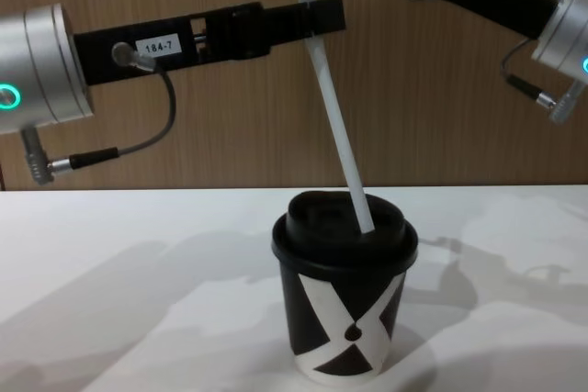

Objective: Pick up the straw with one hand, pass it to the other hand, and insert it into the cup.

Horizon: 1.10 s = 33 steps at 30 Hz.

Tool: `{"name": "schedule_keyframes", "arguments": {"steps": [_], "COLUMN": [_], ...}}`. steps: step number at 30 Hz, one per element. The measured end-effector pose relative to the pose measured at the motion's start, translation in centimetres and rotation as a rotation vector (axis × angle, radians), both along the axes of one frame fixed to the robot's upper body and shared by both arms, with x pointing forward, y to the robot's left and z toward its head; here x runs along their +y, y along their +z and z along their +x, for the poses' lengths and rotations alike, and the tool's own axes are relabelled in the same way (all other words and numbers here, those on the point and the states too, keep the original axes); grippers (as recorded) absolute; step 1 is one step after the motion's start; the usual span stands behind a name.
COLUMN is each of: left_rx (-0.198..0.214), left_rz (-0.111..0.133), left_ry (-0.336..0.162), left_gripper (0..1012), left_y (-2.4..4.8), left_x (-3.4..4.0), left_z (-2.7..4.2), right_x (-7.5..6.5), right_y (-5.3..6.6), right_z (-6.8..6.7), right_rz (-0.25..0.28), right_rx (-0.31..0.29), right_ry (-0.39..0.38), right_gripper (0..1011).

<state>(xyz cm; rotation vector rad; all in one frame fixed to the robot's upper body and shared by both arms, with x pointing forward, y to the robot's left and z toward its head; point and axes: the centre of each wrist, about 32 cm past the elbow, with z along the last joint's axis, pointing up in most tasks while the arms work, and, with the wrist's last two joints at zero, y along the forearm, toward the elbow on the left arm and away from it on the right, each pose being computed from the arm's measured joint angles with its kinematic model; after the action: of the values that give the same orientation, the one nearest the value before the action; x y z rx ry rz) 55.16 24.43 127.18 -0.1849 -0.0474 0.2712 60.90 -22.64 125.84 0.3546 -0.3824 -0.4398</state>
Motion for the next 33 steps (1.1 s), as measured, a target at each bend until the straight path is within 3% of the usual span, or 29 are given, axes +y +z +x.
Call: {"name": "schedule_keyframes", "arguments": {"steps": [14,33], "left_rx": [-0.010,0.022], "left_rz": [-0.015,-0.067], "left_ry": [0.004,-0.029], "left_gripper": [4,4], "left_y": [0.20,0.15], "left_x": [-0.07,-0.49], "left_z": [0.13,0.26], "right_x": [0.00,0.00], "right_y": [0.00,0.00], "right_z": [0.00,0.00], "right_rz": [0.000,0.000], "right_rx": [0.000,0.000], "right_ry": [0.000,0.000], "right_gripper": [1001,1001]}}
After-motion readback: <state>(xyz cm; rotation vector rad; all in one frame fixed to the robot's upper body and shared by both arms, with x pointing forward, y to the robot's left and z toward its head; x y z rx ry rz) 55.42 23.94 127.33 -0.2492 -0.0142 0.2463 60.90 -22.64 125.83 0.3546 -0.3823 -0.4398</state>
